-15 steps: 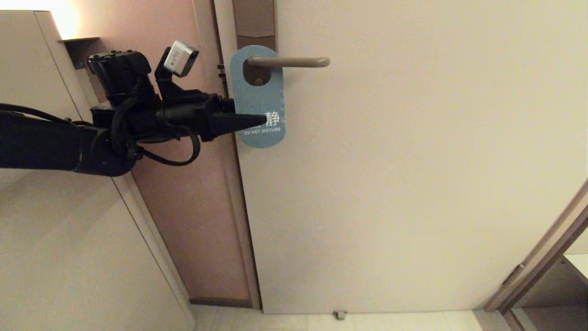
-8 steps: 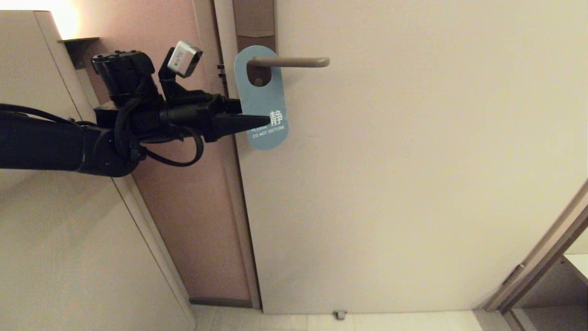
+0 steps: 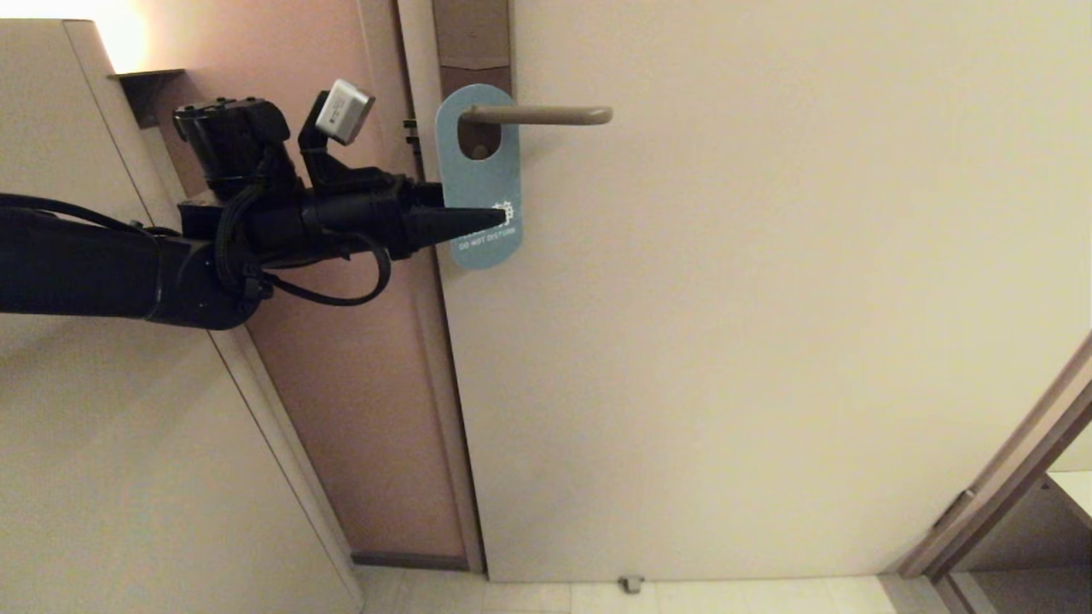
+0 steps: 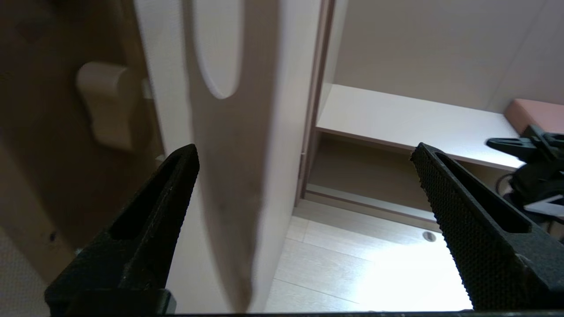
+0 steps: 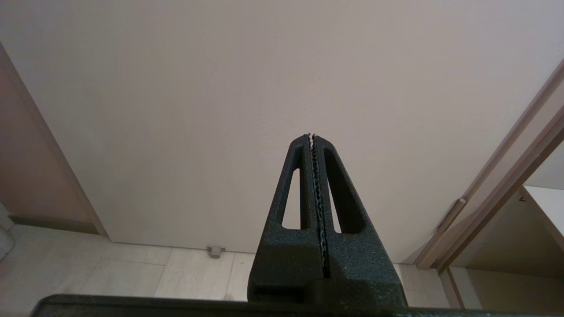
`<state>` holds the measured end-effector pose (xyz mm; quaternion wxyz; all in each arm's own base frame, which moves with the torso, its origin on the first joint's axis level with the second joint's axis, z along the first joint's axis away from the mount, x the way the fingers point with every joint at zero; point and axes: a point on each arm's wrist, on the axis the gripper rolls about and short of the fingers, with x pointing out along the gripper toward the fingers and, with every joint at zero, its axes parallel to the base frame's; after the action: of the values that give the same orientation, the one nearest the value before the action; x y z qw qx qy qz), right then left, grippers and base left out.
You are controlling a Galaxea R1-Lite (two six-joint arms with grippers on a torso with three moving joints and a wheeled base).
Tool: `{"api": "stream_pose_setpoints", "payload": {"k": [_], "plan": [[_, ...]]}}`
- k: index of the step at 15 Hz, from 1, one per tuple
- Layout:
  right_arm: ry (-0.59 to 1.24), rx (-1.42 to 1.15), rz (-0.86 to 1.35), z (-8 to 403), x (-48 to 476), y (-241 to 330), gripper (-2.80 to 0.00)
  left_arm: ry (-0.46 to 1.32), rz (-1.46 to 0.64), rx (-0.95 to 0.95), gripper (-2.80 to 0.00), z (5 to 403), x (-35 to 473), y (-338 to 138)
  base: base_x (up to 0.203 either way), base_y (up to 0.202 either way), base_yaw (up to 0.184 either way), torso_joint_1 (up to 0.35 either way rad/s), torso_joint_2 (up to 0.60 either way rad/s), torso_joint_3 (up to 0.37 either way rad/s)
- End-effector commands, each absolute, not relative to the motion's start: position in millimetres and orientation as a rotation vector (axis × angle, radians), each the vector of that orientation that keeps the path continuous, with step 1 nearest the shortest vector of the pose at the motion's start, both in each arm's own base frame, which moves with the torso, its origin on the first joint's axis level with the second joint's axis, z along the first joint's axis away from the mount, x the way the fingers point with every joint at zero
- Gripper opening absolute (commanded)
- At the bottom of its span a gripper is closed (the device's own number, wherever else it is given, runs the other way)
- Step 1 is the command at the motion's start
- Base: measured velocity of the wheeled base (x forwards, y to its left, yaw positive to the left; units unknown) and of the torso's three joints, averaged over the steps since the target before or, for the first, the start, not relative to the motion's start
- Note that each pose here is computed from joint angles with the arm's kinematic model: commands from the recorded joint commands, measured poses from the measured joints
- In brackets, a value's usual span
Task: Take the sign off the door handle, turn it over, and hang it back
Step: Take down the sign
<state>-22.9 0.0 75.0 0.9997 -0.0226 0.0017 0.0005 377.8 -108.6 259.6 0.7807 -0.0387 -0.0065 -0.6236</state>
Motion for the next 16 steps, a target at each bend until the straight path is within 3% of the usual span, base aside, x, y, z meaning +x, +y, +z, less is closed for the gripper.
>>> {"api": "stream_pose_setpoints", "payload": {"k": [1, 16], "plan": [[0.005, -0.046, 0.002, 75.0, -22.8, 0.0, -2.80, -0.006, -1.352, -0.088, 0.00, 255.4, 380.5, -109.3, 0.000, 0.000, 0.000, 0.000, 0.00, 0.000], [0.005, -0.046, 0.002, 75.0, -22.8, 0.0, -2.80, 0.007, -1.437, -0.087, 0.00, 249.8, 391.2, -122.4, 0.000, 0.000, 0.000, 0.000, 0.00, 0.000]]}}
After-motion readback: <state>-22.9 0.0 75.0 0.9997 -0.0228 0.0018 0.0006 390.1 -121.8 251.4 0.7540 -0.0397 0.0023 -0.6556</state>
